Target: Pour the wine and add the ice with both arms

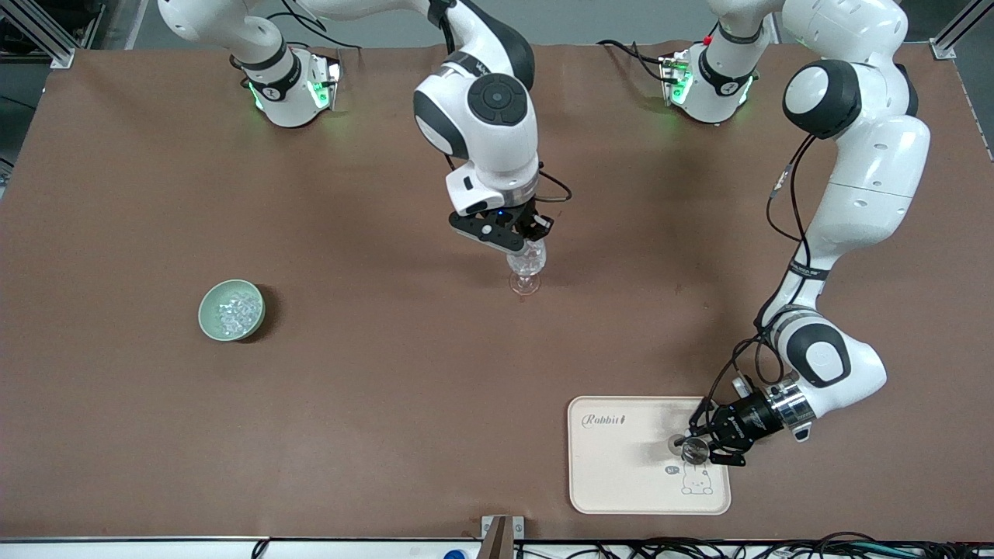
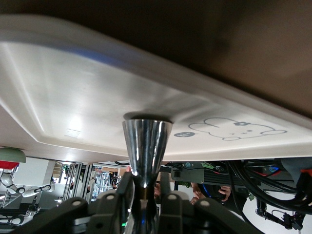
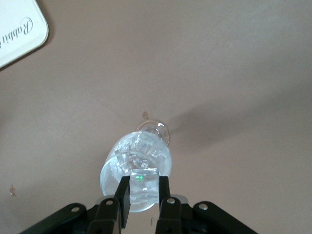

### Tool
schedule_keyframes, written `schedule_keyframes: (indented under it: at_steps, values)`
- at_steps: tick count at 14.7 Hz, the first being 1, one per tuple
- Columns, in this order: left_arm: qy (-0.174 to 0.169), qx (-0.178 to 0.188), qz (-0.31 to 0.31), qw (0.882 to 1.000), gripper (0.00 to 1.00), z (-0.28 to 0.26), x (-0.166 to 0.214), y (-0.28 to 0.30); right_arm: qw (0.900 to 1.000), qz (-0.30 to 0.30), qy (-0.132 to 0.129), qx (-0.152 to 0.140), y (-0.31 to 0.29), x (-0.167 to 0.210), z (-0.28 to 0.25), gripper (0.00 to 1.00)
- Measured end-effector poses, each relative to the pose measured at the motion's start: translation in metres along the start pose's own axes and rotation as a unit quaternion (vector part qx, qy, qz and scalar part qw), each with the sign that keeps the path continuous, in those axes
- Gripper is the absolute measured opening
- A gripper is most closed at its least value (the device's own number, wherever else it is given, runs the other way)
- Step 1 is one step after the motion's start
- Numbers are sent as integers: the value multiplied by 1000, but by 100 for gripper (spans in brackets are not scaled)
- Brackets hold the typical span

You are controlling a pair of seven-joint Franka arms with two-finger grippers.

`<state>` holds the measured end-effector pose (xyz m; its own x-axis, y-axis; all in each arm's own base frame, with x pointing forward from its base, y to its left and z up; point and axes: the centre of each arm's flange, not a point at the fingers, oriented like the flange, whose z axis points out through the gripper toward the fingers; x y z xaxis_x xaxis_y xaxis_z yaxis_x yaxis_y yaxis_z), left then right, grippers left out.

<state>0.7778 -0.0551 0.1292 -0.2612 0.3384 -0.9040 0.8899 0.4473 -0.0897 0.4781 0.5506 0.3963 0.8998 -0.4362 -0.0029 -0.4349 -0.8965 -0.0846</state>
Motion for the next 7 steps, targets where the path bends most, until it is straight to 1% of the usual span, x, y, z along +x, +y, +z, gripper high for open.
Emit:
schedule_keyframes:
  at_steps: [1,2,5,6,7]
  values:
    - [0,0,3,1000,35,0,0,0,1000,1,0,-2,-2,-4,3,27]
    - [0,0,11,1000,38,0,-1,0,1000,4,-1,-3,-3,-6,7,27]
    - [-4,-4,42,999,66,-2,-11,3,1000,7,2,3,-6,-6,15,27]
    - [2,-4,57,998,78,-5,-15,5,1000,7,2,2,-7,-6,16,27]
    - [14,-1,75,997,87,-9,-21,7,1000,7,3,2,-7,-5,17,27]
